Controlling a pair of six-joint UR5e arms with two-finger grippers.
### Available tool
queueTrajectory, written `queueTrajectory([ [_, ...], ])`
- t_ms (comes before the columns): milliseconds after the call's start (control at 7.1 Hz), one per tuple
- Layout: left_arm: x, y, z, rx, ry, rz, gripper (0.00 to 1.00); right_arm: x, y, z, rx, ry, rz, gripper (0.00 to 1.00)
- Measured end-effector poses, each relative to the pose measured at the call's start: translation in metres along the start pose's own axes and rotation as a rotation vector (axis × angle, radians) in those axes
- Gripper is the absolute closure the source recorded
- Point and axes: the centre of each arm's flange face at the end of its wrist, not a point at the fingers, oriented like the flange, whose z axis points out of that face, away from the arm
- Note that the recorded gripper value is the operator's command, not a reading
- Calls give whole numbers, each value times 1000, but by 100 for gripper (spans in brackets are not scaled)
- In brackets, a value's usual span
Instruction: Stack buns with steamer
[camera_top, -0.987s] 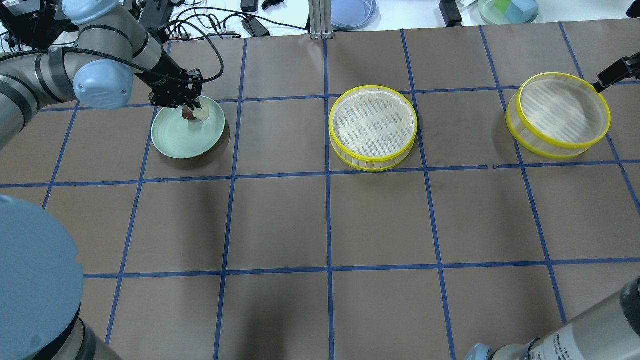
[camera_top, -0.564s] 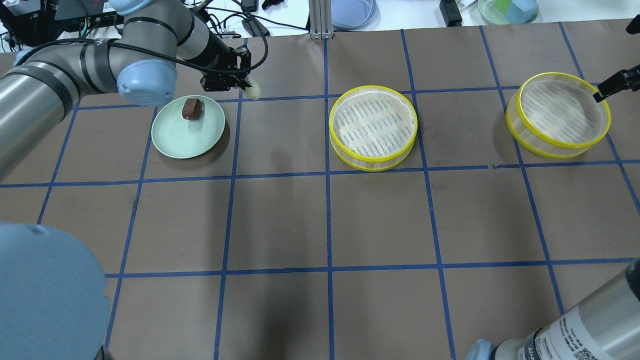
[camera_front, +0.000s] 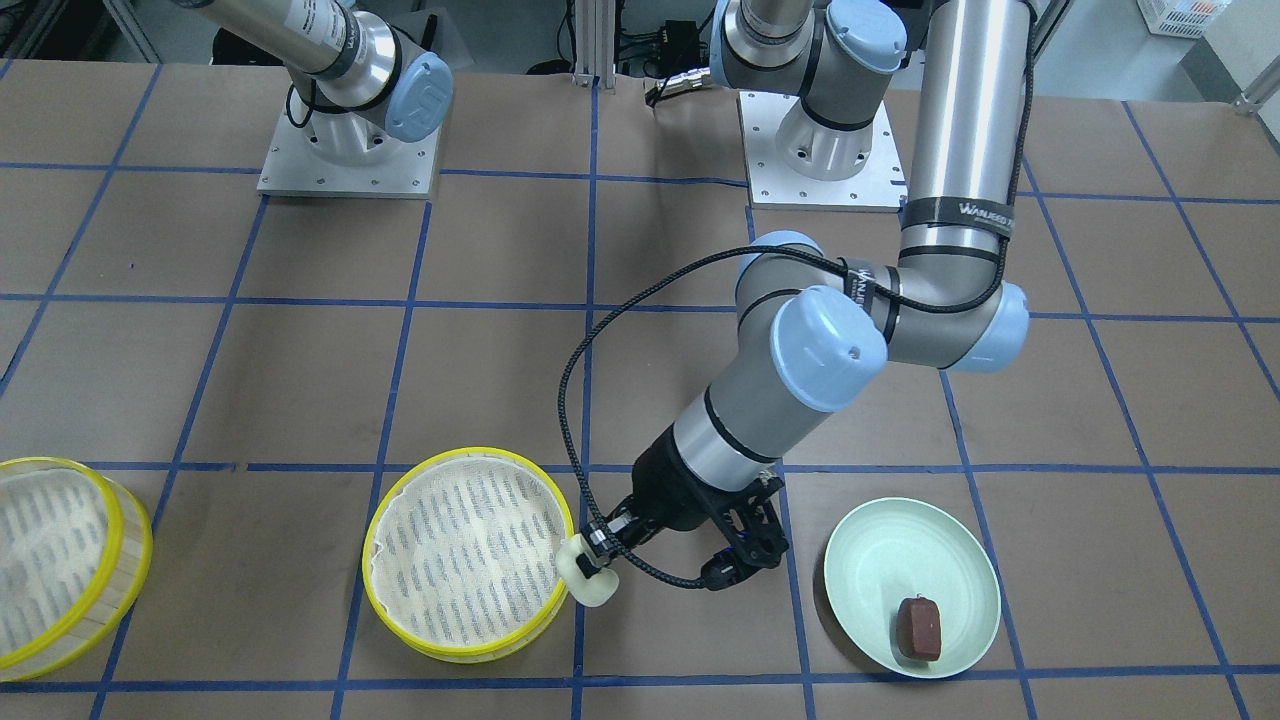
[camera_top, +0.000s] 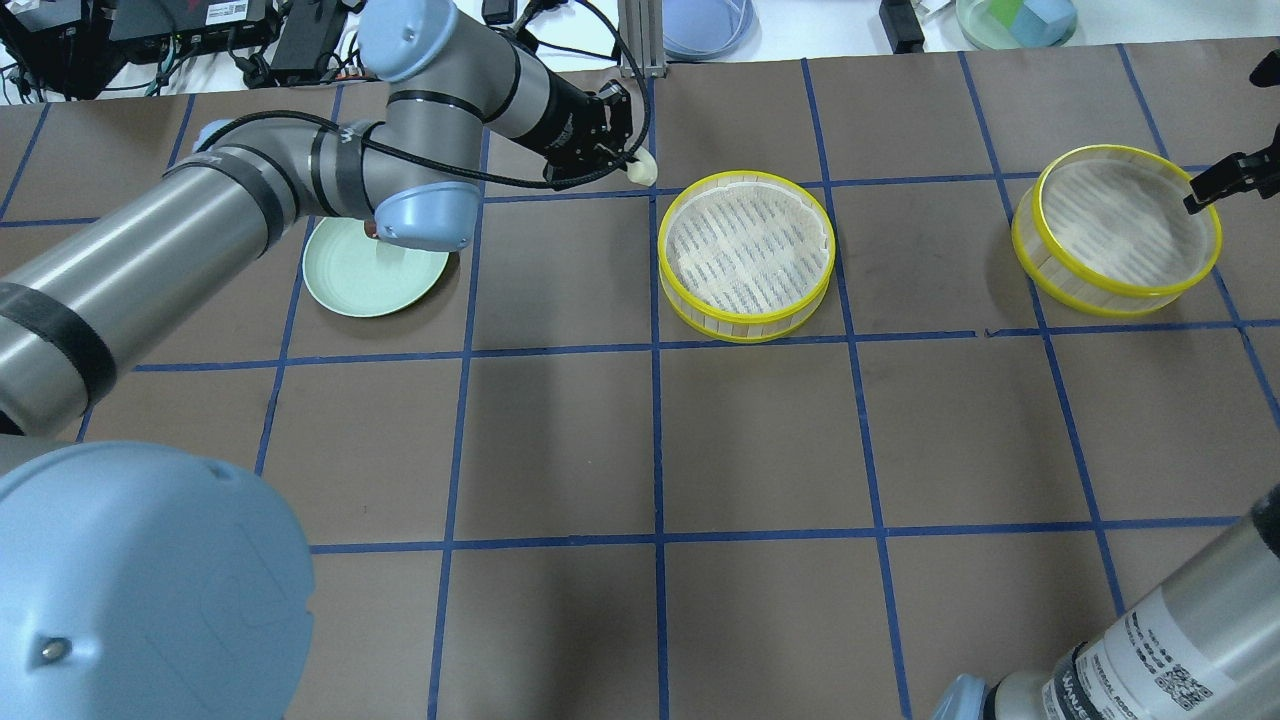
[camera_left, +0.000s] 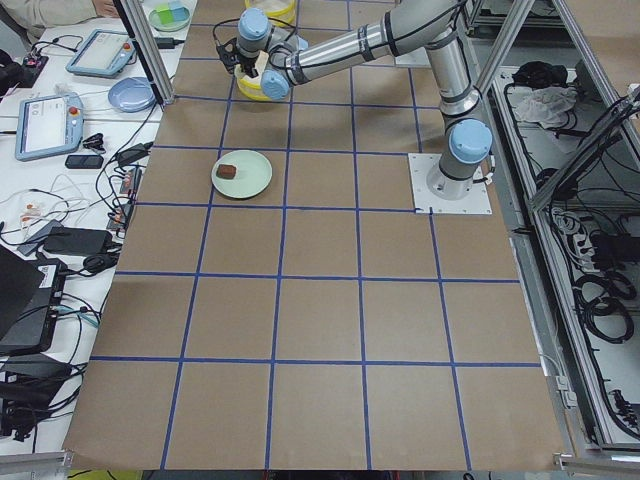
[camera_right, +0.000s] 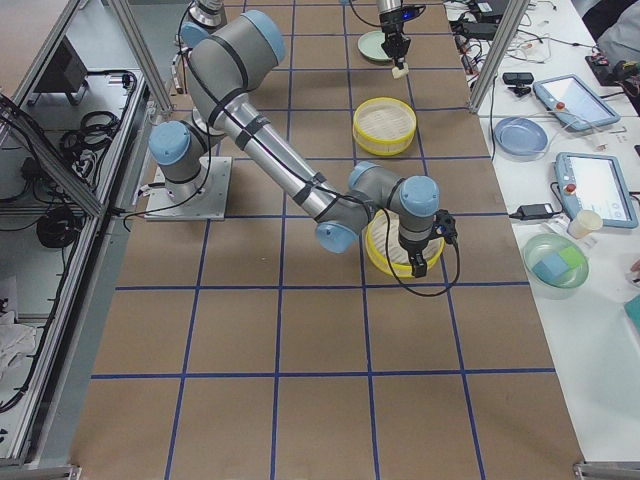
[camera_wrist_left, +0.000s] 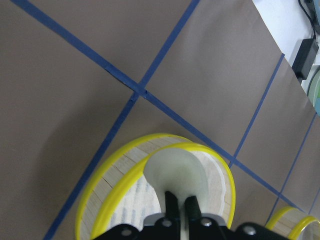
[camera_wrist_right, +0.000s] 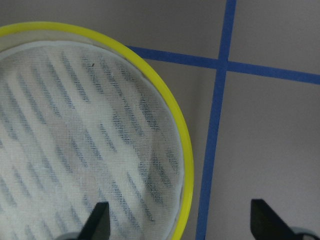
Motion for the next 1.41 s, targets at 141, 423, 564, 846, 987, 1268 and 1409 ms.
queueTrajectory([
  [141, 4, 21, 23, -26, -7, -28, 100, 3, 0, 10, -2, 7, 13, 16],
  [423, 7, 52, 56, -69, -34, -55, 23, 8, 4, 21, -44, 44, 21, 39],
  [564, 6, 60, 66, -82, -45, -87, 1, 9, 5, 23, -57, 53, 22, 42],
  [846, 9, 68, 71, -91, -51, -153, 0, 10, 7, 32, -70, 49, 21, 63],
  [987, 12, 70, 68, -94, -43, -170, 0, 10, 7, 34, -71, 45, 21, 73],
  [1268, 25, 65, 40, -73, -7, -162, 0, 10, 7, 33, -68, 43, 17, 89],
  [1409, 26, 45, 13, -41, 20, -107, 0, 10, 6, 31, -66, 45, 15, 100],
])
